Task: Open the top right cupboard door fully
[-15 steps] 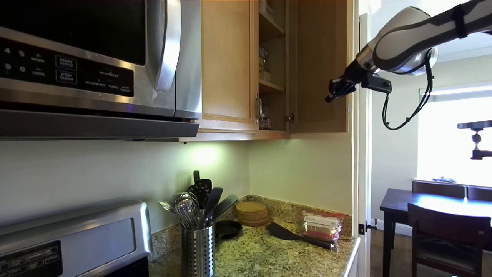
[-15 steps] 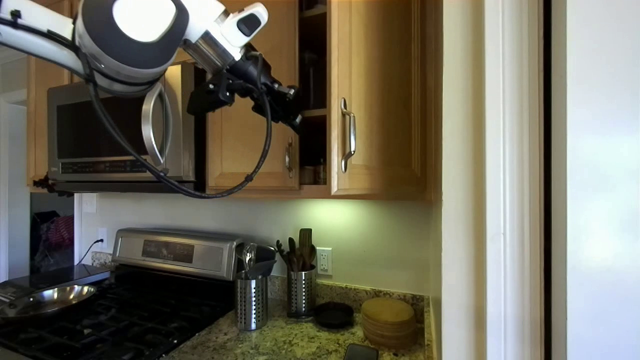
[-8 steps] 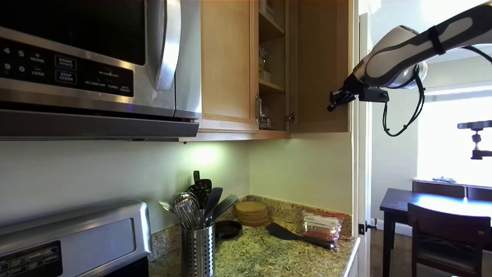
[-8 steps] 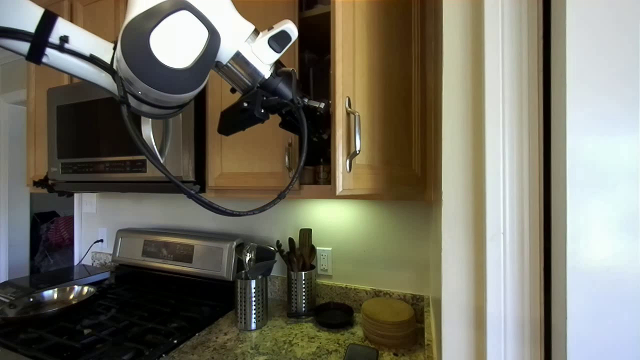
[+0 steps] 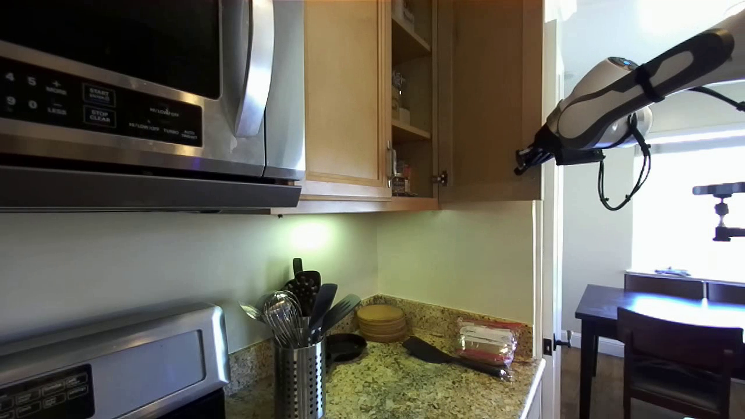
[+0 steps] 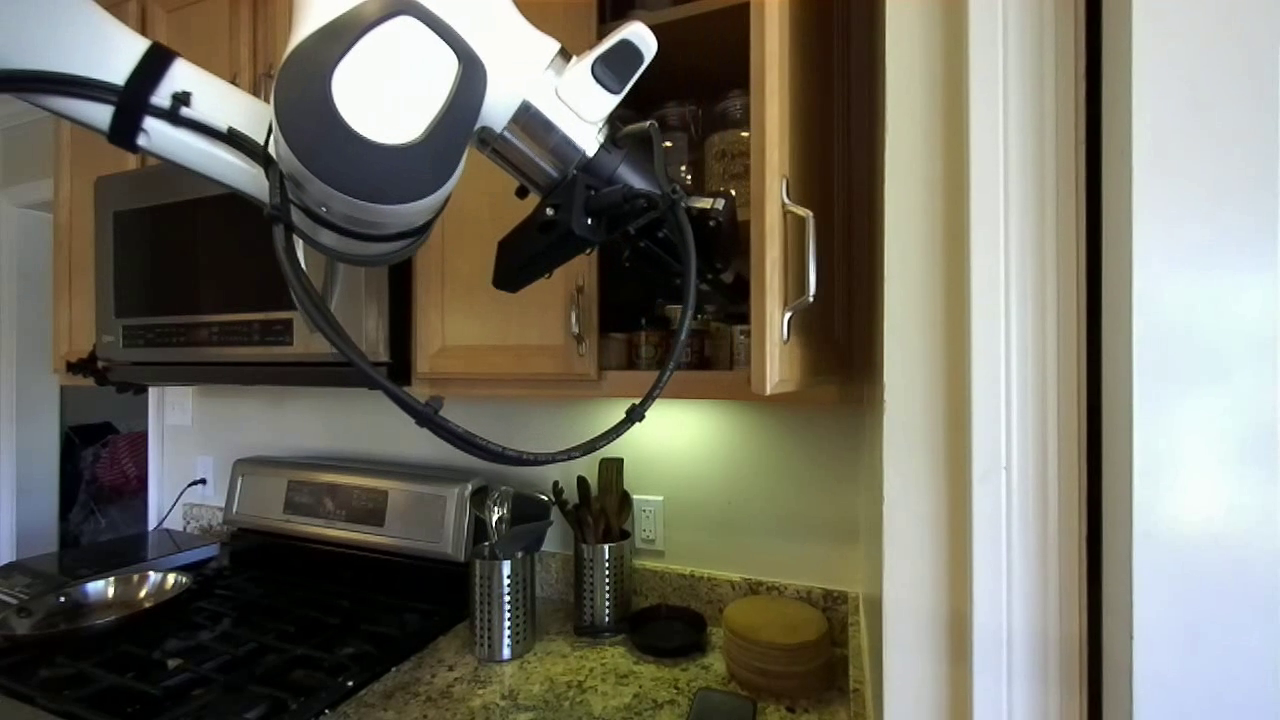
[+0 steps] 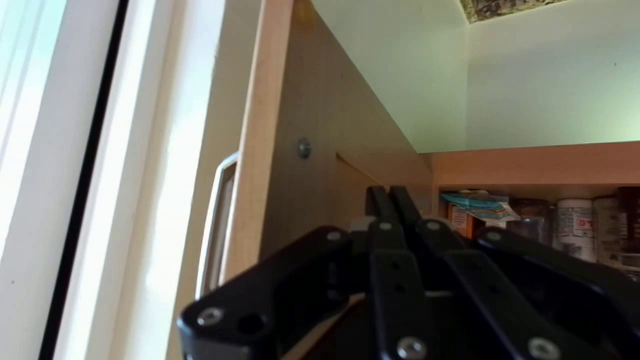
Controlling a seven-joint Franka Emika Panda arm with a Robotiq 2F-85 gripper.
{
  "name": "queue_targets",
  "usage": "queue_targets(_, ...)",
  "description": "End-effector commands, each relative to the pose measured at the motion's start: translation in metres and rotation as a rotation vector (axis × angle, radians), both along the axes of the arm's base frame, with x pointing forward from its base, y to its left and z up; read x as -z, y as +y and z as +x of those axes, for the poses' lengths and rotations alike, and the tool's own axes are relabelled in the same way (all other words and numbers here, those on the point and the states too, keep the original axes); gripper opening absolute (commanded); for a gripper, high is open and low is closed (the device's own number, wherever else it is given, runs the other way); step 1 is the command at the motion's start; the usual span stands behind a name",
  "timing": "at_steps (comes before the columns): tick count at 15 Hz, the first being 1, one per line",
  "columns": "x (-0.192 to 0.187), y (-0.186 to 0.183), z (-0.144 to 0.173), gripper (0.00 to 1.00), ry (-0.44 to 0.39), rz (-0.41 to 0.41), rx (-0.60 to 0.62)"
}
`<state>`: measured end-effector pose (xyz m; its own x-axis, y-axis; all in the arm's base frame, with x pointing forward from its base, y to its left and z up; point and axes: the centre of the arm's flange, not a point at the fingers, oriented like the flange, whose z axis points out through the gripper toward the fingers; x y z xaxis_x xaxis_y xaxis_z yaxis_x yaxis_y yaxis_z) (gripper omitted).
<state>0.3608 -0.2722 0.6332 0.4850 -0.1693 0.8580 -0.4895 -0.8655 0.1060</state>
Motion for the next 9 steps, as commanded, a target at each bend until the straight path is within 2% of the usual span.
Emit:
queue_targets(1,-0.004,-0.004,-0.007,0.05,0.007,-0.006,-0.024)
queue_targets(3,-0.010,0.009,-0.022,0.05,0.030,0.062,-0.101)
queue_targets(4,-0.012,0.017,-0.028,0.31,0.048,0.098,-0.139)
queue_targets(6,-0.010,0.032,-0.035,0.36,0.095,0.140,-0.198)
queue_targets(9,-0.003,0.050,-0.046,0.55,0.203,0.190,-0.254)
